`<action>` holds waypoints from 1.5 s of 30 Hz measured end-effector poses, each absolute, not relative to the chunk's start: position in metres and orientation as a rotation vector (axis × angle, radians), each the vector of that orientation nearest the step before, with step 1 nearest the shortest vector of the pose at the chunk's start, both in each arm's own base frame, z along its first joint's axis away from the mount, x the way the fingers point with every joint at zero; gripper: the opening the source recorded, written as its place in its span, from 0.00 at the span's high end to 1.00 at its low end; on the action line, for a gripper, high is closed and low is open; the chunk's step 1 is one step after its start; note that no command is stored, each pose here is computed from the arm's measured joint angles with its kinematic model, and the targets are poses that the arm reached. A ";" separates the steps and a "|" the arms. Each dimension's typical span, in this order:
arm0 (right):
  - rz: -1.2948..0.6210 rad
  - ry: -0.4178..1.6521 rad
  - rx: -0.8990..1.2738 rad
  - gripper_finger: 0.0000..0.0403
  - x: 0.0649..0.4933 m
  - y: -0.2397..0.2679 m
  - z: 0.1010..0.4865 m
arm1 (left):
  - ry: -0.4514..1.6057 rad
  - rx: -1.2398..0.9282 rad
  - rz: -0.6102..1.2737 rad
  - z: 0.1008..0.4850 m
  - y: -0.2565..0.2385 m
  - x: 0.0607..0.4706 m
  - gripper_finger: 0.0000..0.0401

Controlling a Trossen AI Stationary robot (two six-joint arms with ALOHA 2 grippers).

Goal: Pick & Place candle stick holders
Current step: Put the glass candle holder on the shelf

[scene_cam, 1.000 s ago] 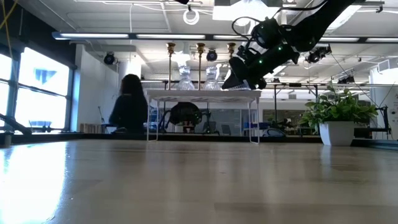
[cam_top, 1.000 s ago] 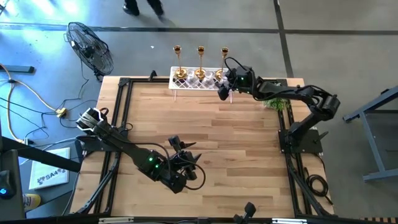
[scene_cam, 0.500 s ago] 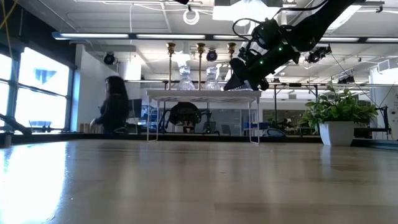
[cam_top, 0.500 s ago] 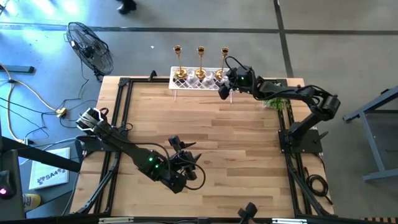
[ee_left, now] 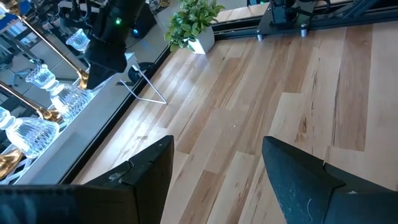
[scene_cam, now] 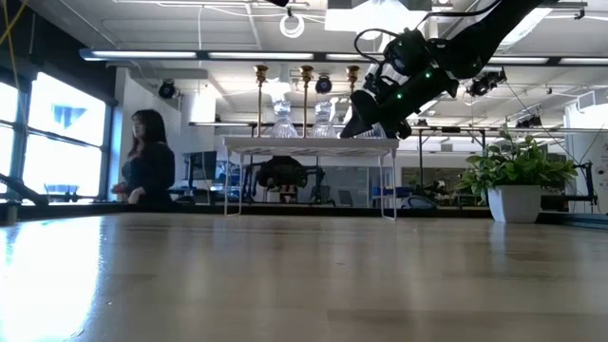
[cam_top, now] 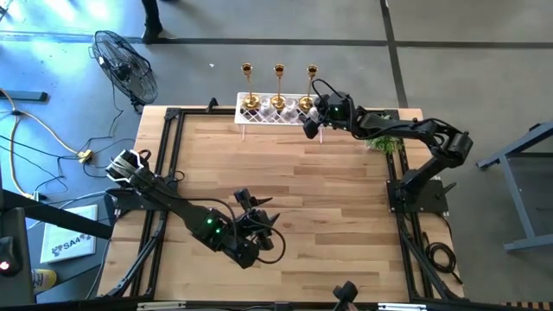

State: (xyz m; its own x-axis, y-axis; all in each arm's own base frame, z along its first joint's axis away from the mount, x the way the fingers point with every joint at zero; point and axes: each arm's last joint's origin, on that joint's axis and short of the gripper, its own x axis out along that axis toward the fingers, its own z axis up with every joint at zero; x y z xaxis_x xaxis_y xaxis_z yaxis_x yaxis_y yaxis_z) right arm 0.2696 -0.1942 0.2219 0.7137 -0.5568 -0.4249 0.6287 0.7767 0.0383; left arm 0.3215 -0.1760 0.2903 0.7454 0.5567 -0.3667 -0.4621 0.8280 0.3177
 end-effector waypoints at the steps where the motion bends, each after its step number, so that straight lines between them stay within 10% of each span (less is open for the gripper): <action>1: -0.661 0.408 0.185 0.11 0.270 -0.194 0.222 | 0.467 0.212 0.562 0.290 -0.176 0.322 0.40; 45: -0.733 0.440 -0.123 0.10 0.266 -0.167 0.255 | 0.466 0.211 0.563 0.290 -0.176 0.322 0.40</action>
